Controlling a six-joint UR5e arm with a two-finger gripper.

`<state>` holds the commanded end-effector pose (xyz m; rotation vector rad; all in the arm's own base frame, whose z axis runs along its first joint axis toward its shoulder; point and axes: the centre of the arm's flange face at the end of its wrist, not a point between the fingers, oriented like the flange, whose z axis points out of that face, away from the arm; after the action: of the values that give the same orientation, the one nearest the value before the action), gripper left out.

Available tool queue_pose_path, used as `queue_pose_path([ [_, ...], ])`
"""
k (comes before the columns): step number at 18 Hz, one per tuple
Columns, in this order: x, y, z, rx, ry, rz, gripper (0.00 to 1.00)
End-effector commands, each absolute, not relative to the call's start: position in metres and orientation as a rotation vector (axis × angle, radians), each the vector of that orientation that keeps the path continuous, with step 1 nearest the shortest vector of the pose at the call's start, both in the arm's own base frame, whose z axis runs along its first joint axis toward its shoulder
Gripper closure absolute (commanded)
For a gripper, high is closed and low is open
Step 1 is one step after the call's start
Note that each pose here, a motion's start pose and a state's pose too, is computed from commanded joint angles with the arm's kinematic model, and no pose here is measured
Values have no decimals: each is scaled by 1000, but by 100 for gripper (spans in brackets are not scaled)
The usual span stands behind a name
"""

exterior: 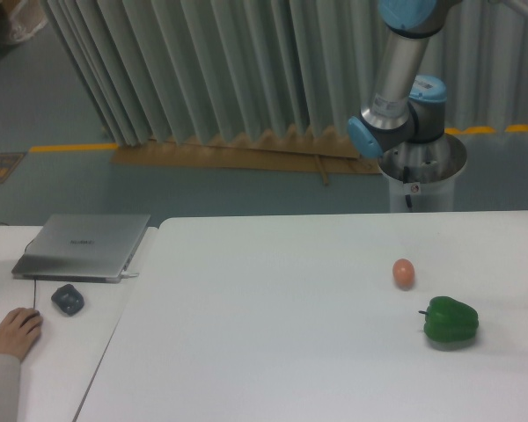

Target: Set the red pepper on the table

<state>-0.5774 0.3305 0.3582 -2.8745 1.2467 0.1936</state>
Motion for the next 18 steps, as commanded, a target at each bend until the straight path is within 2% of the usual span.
queue_pose_path([
  [6,-592,334,346,-2877,1245,205,0],
  [11,-611,333,317,-2937,1264,203,0],
  [18,-613,332,308,-2949,1261,180,0],
])
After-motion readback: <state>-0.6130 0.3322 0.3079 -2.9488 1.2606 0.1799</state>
